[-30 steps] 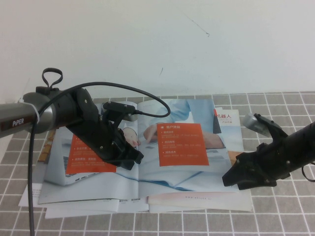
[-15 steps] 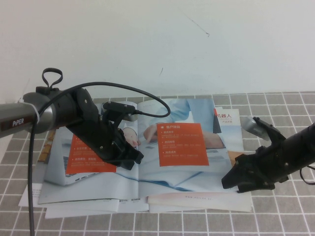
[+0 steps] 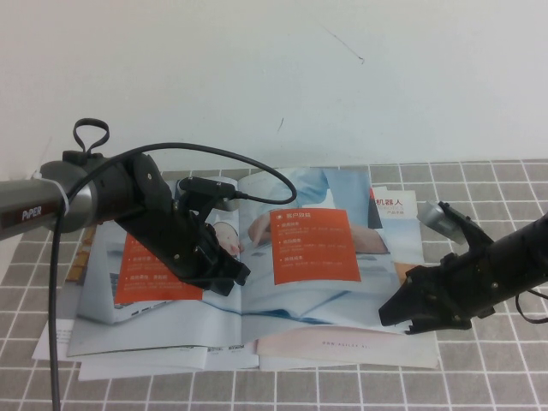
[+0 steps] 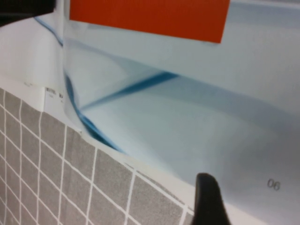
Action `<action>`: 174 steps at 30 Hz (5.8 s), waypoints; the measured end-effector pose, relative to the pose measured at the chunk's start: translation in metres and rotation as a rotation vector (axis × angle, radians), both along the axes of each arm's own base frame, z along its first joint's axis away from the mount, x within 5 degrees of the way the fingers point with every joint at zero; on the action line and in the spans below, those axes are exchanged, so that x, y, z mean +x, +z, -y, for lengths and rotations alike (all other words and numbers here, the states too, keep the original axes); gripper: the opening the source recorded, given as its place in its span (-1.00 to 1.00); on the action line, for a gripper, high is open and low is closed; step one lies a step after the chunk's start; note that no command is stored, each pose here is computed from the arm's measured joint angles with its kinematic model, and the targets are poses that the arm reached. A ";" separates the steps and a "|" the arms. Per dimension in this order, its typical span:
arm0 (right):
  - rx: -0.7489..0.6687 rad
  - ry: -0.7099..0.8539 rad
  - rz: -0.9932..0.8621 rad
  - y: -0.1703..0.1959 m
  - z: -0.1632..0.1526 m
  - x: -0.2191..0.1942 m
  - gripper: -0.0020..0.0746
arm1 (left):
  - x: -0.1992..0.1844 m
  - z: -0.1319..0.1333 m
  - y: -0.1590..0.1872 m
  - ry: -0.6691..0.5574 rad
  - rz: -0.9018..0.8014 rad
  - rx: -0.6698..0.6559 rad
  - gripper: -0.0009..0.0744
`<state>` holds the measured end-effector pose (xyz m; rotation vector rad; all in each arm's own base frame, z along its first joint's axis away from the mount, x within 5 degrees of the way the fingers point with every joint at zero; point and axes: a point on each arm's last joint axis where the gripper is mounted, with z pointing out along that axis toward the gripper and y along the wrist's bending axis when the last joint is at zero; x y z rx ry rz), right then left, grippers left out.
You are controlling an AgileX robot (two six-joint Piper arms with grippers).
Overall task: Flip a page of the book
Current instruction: Open the closed book
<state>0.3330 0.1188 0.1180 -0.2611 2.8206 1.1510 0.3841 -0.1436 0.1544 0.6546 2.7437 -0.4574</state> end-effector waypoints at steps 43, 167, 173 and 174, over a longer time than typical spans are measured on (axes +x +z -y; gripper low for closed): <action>0.340 0.110 0.380 0.029 -0.081 -0.005 0.11 | 0.000 0.001 0.009 0.005 0.015 -0.016 -0.99; 0.245 0.539 0.506 0.053 -0.146 0.026 0.34 | 0.068 0.013 0.088 -0.125 0.031 -0.514 -0.48; 0.244 0.540 0.506 0.053 -0.146 0.026 0.34 | 0.068 0.012 0.086 -0.123 0.020 -0.487 -0.48; 0.244 0.540 0.506 0.053 -0.146 0.026 0.34 | 0.068 0.012 0.084 -0.121 0.016 -0.487 -0.48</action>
